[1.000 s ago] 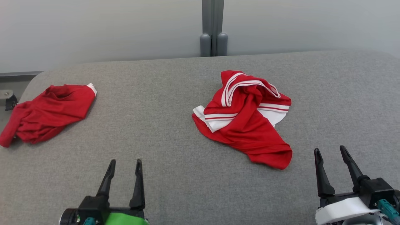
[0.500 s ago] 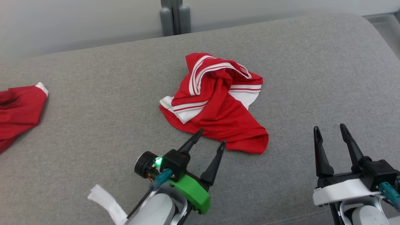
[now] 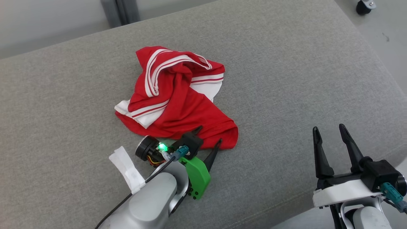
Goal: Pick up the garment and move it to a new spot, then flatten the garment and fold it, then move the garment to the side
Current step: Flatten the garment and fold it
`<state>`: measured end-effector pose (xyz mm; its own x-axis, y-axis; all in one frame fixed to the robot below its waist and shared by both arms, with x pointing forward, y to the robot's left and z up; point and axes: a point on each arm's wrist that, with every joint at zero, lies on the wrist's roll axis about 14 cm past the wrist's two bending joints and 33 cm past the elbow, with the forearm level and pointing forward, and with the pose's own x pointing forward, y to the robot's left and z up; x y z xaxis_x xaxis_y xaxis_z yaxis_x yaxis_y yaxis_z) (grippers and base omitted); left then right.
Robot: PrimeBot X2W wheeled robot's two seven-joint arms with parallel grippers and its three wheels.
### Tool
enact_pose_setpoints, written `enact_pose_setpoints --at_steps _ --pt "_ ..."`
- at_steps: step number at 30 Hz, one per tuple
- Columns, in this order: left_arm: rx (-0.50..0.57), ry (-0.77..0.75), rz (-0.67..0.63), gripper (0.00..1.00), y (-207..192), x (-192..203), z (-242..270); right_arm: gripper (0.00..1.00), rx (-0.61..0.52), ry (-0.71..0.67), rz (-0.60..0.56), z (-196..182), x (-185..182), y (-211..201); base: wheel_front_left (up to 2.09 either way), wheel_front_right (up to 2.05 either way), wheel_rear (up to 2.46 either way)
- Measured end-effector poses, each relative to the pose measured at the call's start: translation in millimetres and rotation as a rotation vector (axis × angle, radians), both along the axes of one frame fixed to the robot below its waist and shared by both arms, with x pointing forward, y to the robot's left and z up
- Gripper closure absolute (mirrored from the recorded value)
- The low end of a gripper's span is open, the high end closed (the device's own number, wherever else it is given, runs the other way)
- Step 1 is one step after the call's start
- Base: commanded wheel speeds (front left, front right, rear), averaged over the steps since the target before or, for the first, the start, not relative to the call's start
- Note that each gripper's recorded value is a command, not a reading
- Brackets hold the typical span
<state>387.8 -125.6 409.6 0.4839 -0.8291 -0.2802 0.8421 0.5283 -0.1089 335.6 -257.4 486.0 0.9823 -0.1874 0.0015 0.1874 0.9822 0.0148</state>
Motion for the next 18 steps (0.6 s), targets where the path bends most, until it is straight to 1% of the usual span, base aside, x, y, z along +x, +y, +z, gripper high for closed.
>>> enact_pose_setpoints --at_steps 4,5,6,7,8,12,14,18 --pt "0.075 0.006 -0.028 0.0 -4.3 -0.8 -15.3 0.0 -0.004 0.008 -0.033 -0.5 -8.0 -8.9 0.0 0.0 0.0" --pt "0.098 0.006 -0.037 0.09 -4.5 -0.7 -18.8 0.0 -0.002 0.008 -0.038 -0.7 -9.5 -10.0 0.0 0.0 0.0" --pt "0.124 0.003 -0.039 0.49 -3.6 0.2 -22.8 0.0 0.001 0.007 -0.042 -0.6 -10.5 -10.7 0.0 0.0 0.0" --pt "0.147 0.008 -0.039 0.84 -1.4 1.0 -26.8 0.0 0.005 0.006 -0.043 -0.5 -10.8 -10.9 0.0 0.0 0.0" --pt "0.15 0.009 -0.036 1.0 -0.5 2.0 -27.3 0.0 0.007 0.006 -0.043 -0.8 -10.8 -10.8 0.0 0.0 0.0" --pt "0.091 0.0 0.016 1.0 0.8 13.7 -14.7 0.0 0.02 0.003 -0.038 -1.1 -8.8 -9.0 0.0 0.0 0.0" --pt "0.016 0.016 0.071 1.0 1.5 21.8 -2.2 0.0 0.025 0.001 -0.032 -1.4 -7.0 -7.1 0.0 0.0 0.0" --pt "-0.197 0.076 0.254 1.0 11.2 47.8 36.7 0.0 0.037 -0.005 -0.028 -1.2 -7.3 -5.9 0.0 0.0 0.0"
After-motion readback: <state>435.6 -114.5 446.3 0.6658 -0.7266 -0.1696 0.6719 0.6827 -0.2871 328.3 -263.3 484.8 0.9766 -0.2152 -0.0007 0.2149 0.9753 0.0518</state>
